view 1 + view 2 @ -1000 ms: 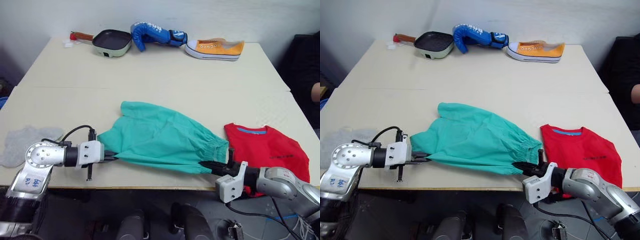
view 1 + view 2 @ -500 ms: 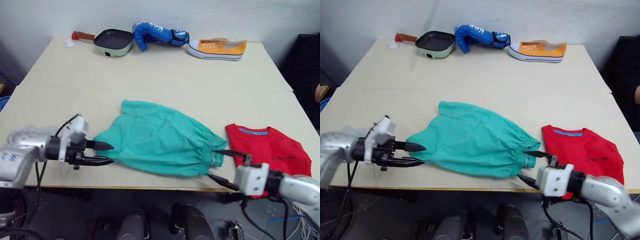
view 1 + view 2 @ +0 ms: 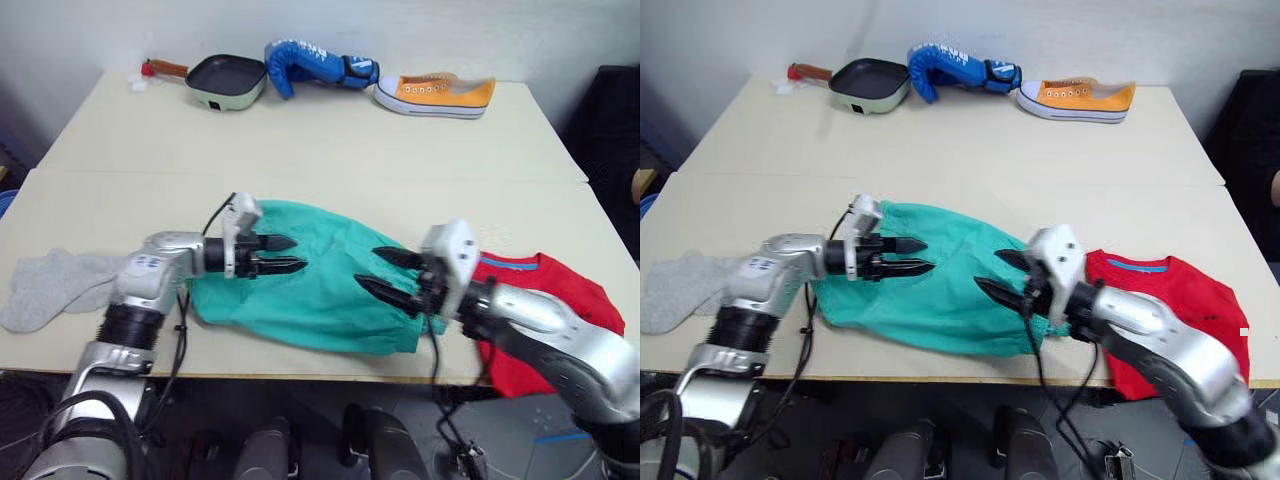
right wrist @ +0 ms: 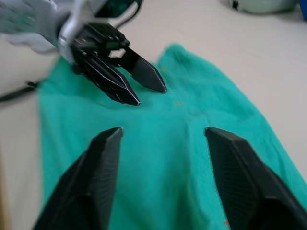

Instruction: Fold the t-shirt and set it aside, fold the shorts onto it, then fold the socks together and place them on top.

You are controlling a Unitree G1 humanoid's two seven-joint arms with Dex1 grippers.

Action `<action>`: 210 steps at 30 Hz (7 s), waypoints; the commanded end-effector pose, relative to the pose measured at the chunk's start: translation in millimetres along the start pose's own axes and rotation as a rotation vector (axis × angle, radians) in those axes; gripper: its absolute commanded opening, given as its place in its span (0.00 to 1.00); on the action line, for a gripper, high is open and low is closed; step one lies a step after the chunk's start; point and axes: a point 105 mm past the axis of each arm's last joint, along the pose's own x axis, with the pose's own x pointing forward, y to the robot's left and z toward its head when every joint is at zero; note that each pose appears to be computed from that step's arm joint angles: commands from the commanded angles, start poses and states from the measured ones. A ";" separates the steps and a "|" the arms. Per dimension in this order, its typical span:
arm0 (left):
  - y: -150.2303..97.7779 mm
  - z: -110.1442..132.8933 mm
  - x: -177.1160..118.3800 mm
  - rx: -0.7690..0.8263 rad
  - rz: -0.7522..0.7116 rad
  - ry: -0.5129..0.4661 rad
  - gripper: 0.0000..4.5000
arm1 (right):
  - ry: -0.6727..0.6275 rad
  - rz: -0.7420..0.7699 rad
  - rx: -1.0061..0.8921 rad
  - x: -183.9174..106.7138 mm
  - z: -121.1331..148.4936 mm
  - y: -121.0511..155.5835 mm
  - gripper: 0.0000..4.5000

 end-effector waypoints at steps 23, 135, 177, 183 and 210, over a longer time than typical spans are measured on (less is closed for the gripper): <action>44.7 30.2 -31.0 0.114 0.184 -0.100 0.01 | 0.093 -0.304 -0.048 -55.4 -13.6 -71.0 0.00; 39.4 12.1 -133.5 0.125 0.504 -0.022 0.63 | -0.071 0.626 0.125 106.7 44.5 87.5 0.80; 33.9 34.6 -91.0 0.163 0.191 -0.076 0.00 | -0.021 0.422 -0.030 72.9 -0.2 41.5 0.01; -16.7 19.2 -93.1 0.109 -0.011 0.013 0.00 | -0.094 0.211 -0.022 106.4 33.3 -6.5 0.01; -44.3 30.1 -115.8 0.166 0.026 -0.050 0.74 | 0.142 0.279 0.649 73.2 -17.0 -2.1 0.80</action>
